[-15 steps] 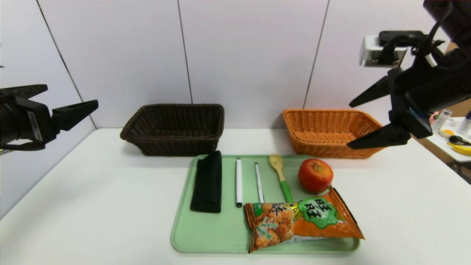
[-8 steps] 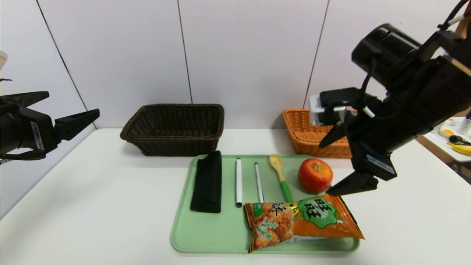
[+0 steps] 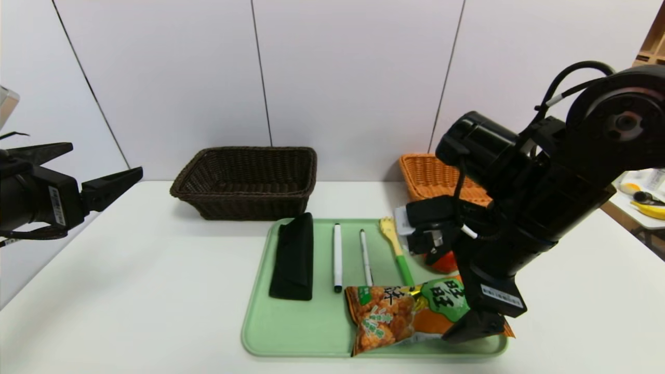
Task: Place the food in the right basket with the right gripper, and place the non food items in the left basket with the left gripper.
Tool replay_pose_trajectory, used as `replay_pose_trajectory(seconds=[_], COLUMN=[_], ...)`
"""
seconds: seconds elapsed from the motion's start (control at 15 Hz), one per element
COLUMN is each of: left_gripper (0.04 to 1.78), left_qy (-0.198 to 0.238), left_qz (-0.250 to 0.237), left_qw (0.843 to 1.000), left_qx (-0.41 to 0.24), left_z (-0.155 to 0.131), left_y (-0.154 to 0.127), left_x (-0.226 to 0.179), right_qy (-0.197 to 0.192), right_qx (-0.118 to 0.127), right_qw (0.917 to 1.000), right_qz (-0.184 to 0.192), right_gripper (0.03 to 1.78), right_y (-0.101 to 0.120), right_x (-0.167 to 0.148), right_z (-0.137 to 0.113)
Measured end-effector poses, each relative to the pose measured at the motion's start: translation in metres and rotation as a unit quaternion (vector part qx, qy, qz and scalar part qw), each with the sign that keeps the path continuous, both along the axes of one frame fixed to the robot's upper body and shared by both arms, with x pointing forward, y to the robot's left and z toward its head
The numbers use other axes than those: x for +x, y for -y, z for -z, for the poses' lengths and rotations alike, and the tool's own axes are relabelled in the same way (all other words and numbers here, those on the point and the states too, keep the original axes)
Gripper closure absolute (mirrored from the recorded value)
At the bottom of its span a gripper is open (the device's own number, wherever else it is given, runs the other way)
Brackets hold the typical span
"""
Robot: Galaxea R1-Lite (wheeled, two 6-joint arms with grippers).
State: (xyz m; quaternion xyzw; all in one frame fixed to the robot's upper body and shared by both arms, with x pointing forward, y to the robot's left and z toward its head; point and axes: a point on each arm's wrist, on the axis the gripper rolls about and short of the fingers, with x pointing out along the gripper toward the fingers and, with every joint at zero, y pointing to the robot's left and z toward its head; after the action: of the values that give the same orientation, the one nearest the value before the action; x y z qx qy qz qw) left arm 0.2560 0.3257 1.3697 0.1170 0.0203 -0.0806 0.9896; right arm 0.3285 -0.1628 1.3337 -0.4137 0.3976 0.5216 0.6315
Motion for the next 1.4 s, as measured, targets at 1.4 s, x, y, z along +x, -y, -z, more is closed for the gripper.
replay_pose_trajectory(seconds=[1.4], left_gripper=[0.13], left_qy=[0.026], left_qz=[0.003], left_qw=[1.0], left_qx=[0.002], left_z=[-0.009], left_y=[0.0], left_x=[-0.012], right_qy=[-0.034], right_qx=[-0.039], right_qw=[0.9987], right_qz=[0.0], right_gripper=[0.44], right_y=[-0.036], right_x=[0.035], right_z=[0.07])
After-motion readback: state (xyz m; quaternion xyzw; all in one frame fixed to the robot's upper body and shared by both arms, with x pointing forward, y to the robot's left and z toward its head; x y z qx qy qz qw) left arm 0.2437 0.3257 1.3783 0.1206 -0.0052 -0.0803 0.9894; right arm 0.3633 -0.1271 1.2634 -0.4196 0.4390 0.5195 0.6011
